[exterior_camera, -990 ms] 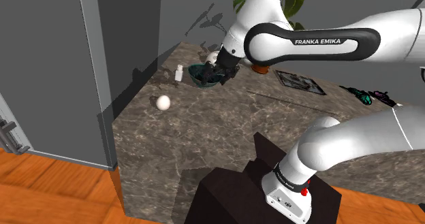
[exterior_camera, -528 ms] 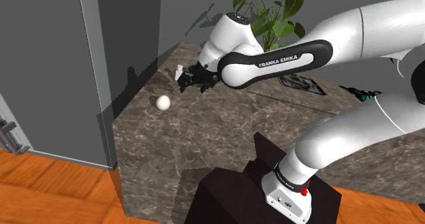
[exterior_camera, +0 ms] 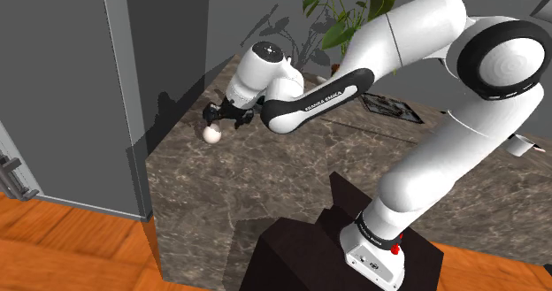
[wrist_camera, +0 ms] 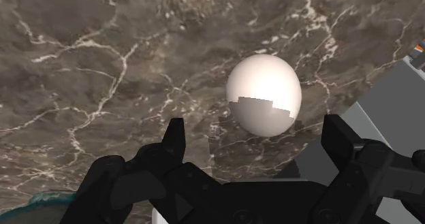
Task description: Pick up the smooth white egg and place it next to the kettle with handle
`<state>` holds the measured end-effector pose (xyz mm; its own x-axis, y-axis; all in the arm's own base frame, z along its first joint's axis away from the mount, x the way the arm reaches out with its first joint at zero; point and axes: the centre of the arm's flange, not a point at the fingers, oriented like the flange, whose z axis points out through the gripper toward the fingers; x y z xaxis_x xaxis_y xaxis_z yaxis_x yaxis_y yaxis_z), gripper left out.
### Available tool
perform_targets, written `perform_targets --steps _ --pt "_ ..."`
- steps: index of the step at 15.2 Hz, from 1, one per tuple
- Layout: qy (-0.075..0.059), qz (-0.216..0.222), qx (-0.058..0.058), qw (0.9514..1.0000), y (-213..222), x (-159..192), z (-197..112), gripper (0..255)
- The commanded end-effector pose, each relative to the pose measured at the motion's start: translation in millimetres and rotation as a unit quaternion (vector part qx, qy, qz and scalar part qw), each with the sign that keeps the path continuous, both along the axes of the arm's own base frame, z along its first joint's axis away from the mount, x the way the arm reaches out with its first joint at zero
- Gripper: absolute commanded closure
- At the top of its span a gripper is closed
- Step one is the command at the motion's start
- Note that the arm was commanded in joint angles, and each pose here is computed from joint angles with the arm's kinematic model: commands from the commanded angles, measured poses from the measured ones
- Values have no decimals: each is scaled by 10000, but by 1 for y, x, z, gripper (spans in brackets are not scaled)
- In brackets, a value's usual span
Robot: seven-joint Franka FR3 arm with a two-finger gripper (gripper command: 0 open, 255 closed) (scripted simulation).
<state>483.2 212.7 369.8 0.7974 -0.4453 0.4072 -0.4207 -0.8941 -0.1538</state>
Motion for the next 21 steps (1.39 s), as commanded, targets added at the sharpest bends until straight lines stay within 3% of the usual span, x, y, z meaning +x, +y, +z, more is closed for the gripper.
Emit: perform_targets --steps 1,9,16,17,21 --pt "-147 -125 20 9998 13 14 -16 0" --pt "-148 -125 20 9998 10 32 -52 0" --pt "-148 -125 20 9998 10 32 -52 0" --pt "-148 -125 20 9998 10 32 -52 255" --pt "-147 -125 20 9998 10 32 -52 255"
